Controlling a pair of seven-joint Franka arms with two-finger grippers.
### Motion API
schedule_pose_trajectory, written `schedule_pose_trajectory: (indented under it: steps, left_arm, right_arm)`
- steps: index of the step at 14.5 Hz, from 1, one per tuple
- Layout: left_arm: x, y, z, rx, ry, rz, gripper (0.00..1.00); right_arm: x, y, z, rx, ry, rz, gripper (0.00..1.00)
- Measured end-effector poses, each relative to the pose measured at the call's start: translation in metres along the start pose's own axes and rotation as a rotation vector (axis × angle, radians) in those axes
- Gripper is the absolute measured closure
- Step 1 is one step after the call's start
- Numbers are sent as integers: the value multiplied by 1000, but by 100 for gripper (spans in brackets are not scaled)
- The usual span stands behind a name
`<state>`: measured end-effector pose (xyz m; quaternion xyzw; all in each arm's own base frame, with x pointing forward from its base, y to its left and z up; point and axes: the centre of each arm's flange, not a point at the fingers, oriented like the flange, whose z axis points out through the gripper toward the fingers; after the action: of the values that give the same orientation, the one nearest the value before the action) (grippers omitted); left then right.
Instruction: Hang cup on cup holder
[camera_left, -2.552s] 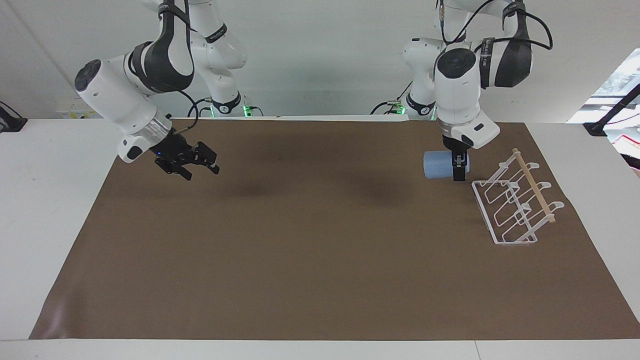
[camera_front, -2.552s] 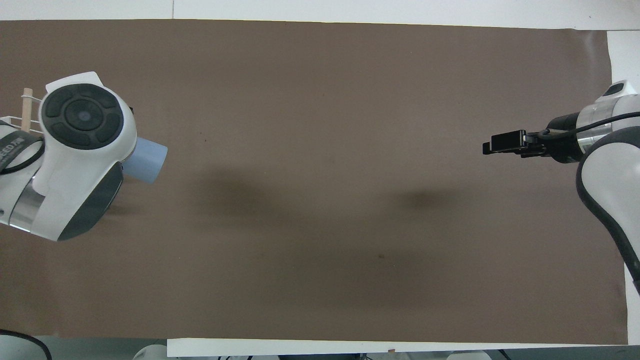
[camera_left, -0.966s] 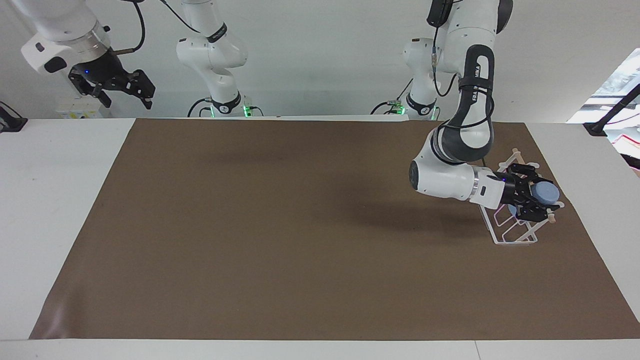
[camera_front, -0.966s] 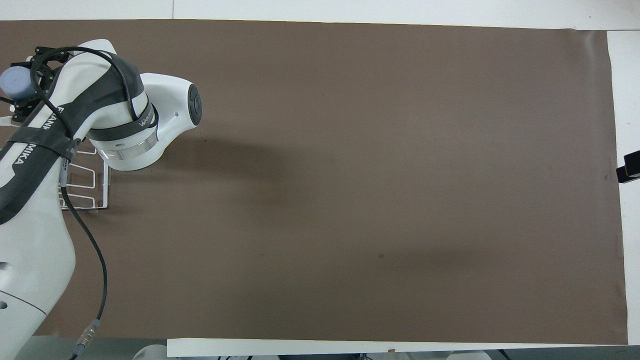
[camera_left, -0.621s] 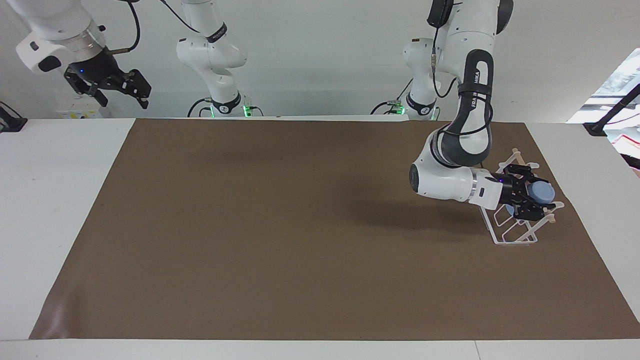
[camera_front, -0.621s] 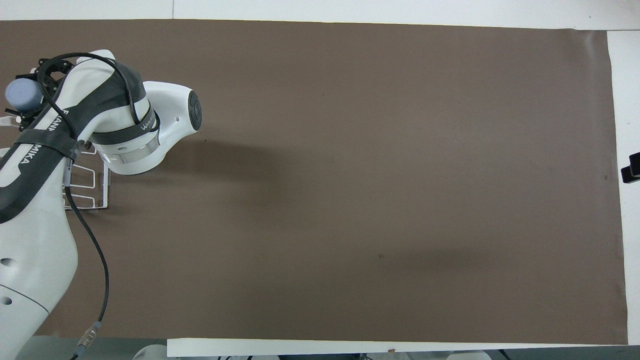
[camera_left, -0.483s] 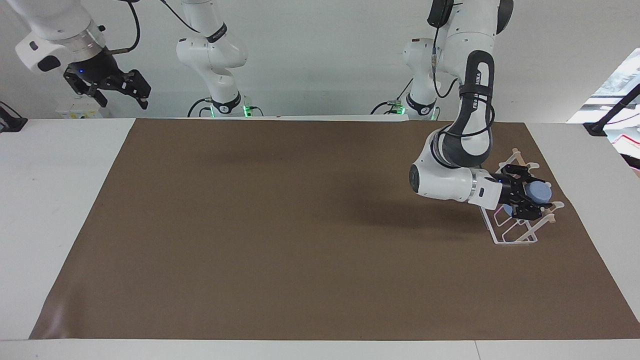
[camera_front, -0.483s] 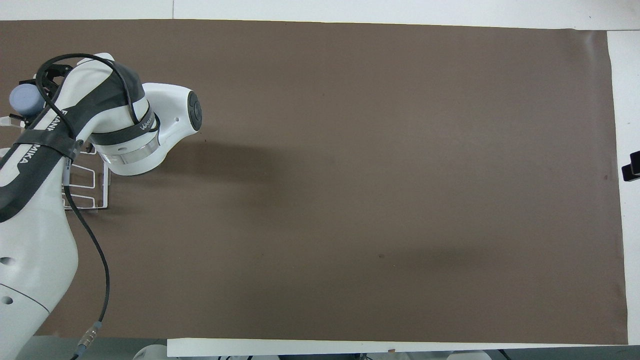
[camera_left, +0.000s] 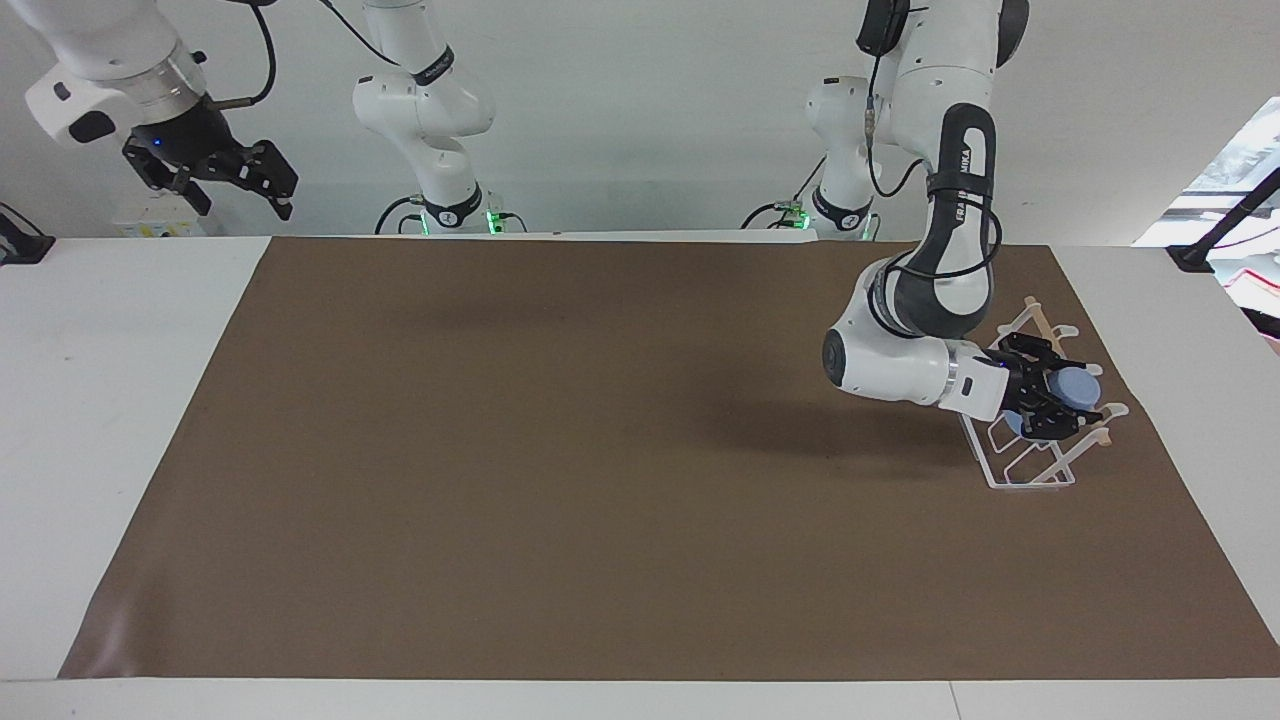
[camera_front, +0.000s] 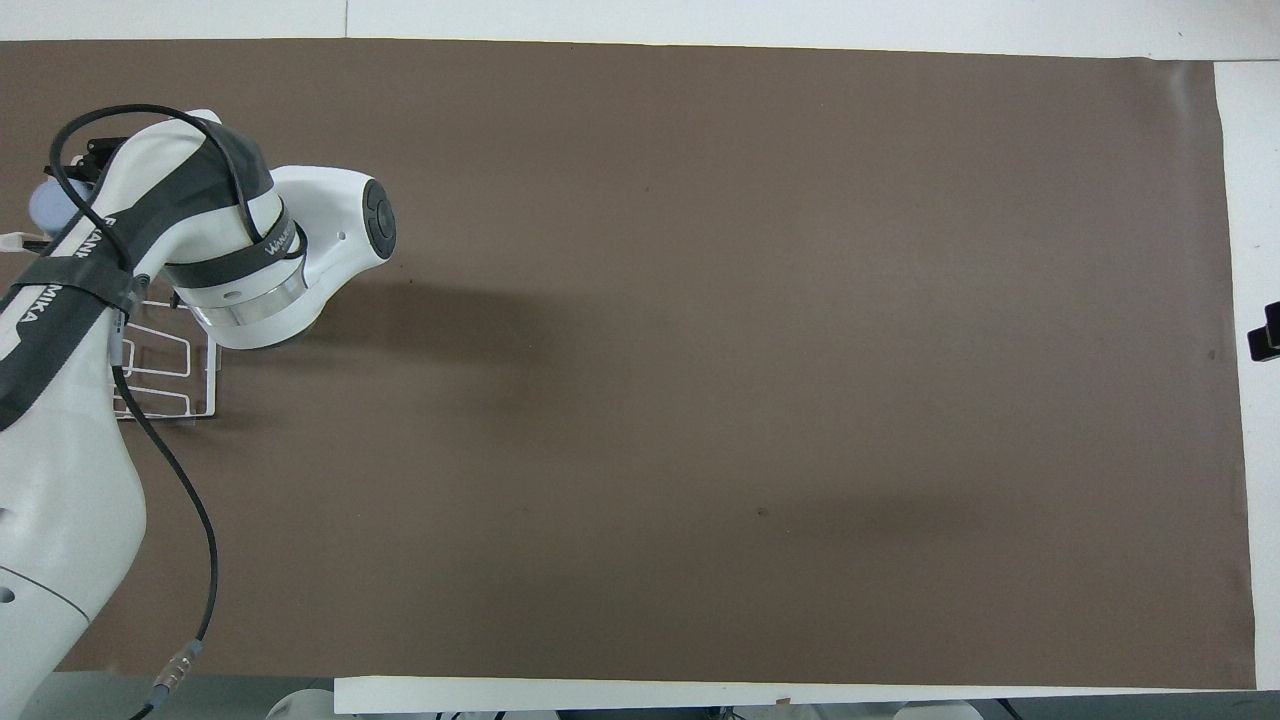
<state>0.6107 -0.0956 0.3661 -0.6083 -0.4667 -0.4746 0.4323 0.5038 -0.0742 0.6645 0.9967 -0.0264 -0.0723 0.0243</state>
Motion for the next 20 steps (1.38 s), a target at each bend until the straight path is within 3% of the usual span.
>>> schedule_pose_trajectory:
  steps: [1,4,6,10,12,20]
  left_arm:
    - [1,1,8,1,-10,4,0]
    - [10,8,23,-10,-61,-2,0]
    - [23,11,23,-1,-128,29,0]
    - [105,12,33,-68,-340,155,0]
    - [140,3,46,-110,-481,292,0]
    - [175,-30,44,-617,-1065,882,0]
  right_arm:
    - [1,0,1,-1,3,0,0]
    - [7,0,5,-3,3,-1,0]
    - [8,-1,6,-3,1,-3,0]
    - [8,-5,5,-4,2,-10,0]
    - [7,-5,5,-4,3,-10,0]
    - [7,-5,4,-4,3,-10,0]
